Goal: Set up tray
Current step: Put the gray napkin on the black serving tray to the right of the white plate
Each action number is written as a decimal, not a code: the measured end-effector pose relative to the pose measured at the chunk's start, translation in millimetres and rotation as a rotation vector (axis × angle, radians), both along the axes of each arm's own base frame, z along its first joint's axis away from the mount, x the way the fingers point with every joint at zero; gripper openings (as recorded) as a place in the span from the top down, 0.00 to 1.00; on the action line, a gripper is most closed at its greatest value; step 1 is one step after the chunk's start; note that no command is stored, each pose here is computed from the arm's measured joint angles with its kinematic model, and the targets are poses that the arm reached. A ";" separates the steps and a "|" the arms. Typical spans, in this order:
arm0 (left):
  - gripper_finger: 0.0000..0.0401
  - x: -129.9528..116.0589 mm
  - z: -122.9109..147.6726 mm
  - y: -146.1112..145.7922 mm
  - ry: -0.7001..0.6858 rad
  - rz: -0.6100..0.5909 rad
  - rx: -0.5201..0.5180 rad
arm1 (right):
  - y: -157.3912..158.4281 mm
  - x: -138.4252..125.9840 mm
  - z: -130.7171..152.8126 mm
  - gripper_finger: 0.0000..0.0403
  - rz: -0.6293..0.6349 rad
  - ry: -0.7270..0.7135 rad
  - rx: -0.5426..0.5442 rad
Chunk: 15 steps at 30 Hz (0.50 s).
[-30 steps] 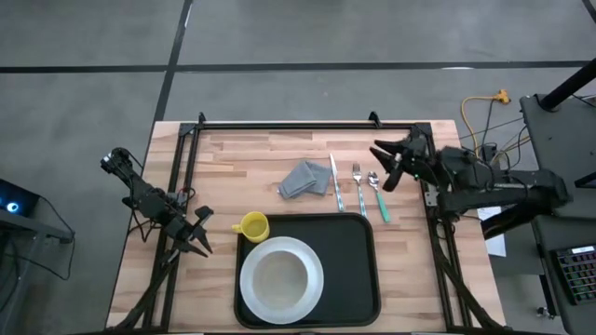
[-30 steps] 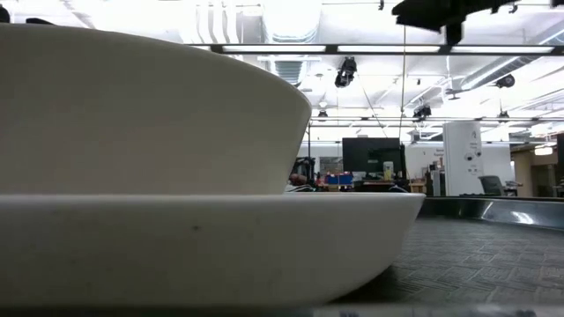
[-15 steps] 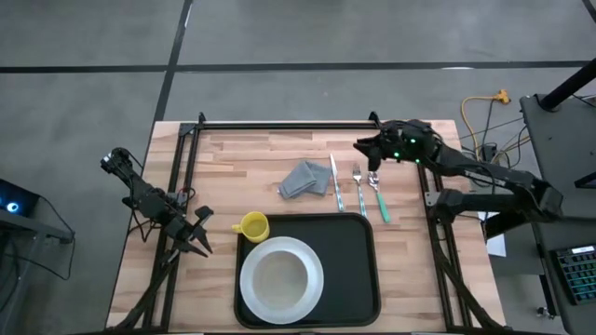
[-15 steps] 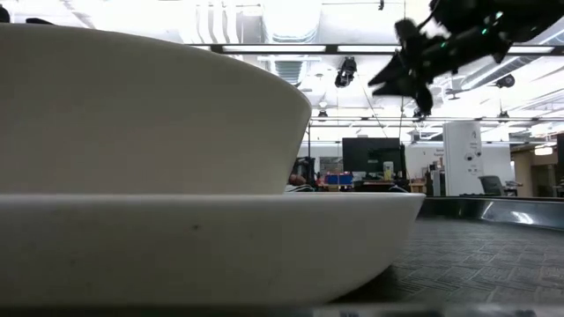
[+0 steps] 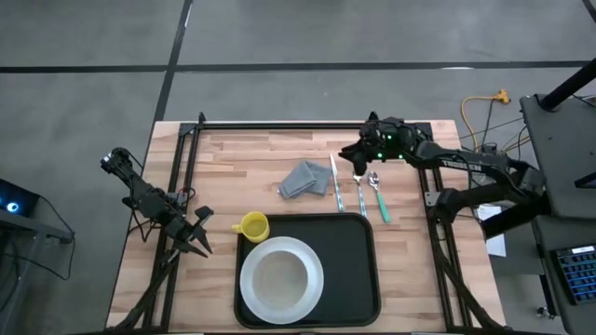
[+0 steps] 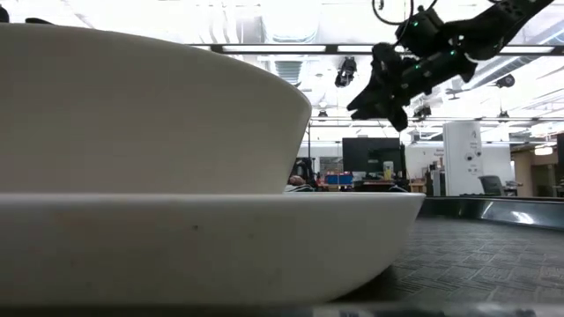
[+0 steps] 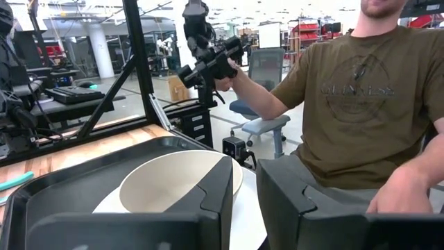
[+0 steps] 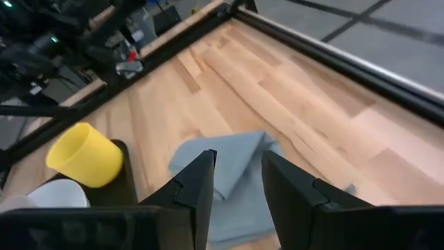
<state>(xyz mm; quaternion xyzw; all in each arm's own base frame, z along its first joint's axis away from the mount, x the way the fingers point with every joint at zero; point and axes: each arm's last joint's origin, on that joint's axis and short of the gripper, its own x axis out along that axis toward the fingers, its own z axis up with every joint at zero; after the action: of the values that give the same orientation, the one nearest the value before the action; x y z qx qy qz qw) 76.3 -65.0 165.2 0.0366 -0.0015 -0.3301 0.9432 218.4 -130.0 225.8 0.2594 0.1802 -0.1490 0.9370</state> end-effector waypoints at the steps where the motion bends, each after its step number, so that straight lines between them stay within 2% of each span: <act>1: 0.88 0.0 0.0 0.0 0.000 0.000 0.000 | -1.2 1.8 -3.8 0.72 0.000 0.014 0.009; 8: 0.88 0.0 0.0 0.0 0.000 0.000 0.000 | -11.9 16.9 -33.7 0.72 0.004 0.116 0.056; 15: 0.88 0.0 0.0 0.0 0.000 0.001 0.000 | -24.7 36.5 -46.7 0.72 0.016 0.172 0.070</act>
<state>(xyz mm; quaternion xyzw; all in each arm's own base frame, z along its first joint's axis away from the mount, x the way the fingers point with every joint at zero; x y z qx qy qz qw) 76.3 -65.0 165.2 0.0366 -0.0015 -0.3297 0.9434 254.9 -154.7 179.1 0.2769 0.2671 -0.1569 0.9096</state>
